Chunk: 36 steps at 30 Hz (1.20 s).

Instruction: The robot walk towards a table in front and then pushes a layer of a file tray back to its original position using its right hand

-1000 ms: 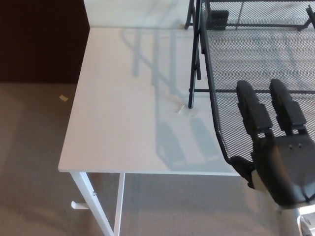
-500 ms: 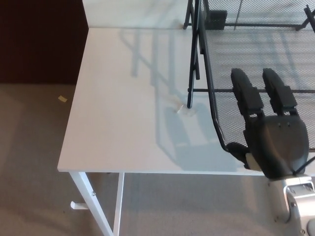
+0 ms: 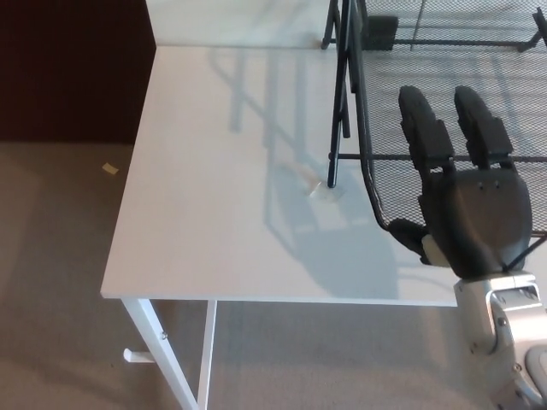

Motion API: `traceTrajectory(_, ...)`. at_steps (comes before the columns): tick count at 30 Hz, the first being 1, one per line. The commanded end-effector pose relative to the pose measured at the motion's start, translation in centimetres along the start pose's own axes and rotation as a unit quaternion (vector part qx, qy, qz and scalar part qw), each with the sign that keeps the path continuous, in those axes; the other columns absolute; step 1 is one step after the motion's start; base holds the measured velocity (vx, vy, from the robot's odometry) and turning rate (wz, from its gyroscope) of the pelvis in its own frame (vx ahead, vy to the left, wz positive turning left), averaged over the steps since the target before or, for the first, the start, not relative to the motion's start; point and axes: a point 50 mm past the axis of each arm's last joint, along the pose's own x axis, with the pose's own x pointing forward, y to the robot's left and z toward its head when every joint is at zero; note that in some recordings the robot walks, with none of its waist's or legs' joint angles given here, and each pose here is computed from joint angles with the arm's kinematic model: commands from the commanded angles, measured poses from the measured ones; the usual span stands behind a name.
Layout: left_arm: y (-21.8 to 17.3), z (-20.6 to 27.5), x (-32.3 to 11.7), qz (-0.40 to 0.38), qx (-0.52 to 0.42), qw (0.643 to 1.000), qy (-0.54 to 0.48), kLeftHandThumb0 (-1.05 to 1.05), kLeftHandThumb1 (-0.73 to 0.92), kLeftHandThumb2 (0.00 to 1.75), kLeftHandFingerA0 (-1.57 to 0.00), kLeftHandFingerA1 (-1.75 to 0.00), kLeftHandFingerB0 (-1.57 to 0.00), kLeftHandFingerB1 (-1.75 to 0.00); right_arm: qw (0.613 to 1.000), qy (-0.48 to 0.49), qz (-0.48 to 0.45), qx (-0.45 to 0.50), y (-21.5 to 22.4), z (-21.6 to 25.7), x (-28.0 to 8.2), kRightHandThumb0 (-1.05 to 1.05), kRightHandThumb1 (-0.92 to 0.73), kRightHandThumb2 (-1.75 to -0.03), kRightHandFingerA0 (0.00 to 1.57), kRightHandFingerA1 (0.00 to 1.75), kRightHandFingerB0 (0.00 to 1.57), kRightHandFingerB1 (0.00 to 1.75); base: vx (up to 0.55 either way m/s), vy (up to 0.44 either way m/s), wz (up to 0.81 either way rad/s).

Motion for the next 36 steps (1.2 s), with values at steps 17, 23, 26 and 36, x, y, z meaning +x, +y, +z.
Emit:
traceTrajectory(17,0.3,0.0,0.1,-0.003,0.003,1.000,0.005,-0.14,0.45,0.55,-0.57,-0.48,-0.59,-0.47,0.999,0.033,0.005,-0.019,0.2,-1.9,4.4,-0.46,-0.29,-0.69,0.00,0.23,0.03,0.23,0.00,0.000,0.00)
traceTrajectory(23,0.2,0.1,0.2,-0.006,0.006,1.000,0.003,-0.15,0.45,0.56,-0.56,-0.47,-0.59,-0.46,0.999,0.037,0.008,-0.029,0.4,-2.4,4.7,-0.41,-0.31,-0.72,0.00,0.27,0.01,0.29,0.00,0.000,0.00)
traceTrajectory(26,0.1,0.2,0.2,-0.004,0.007,1.000,0.001,-0.15,0.45,0.56,-0.56,-0.47,-0.59,-0.46,0.999,0.042,0.012,-0.030,0.5,-2.6,5.0,-0.41,-0.32,-0.73,0.00,0.27,0.00,0.29,0.00,0.000,0.00)
traceTrajectory(36,-0.1,0.5,0.5,-0.003,0.010,1.000,-0.001,-0.12,0.45,0.55,-0.57,-0.47,-0.60,-0.46,1.000,0.015,-0.005,-0.016,-0.4,-1.6,4.0,-0.45,-0.34,-0.74,0.00,0.25,0.00,0.26,0.00,0.000,0.00)
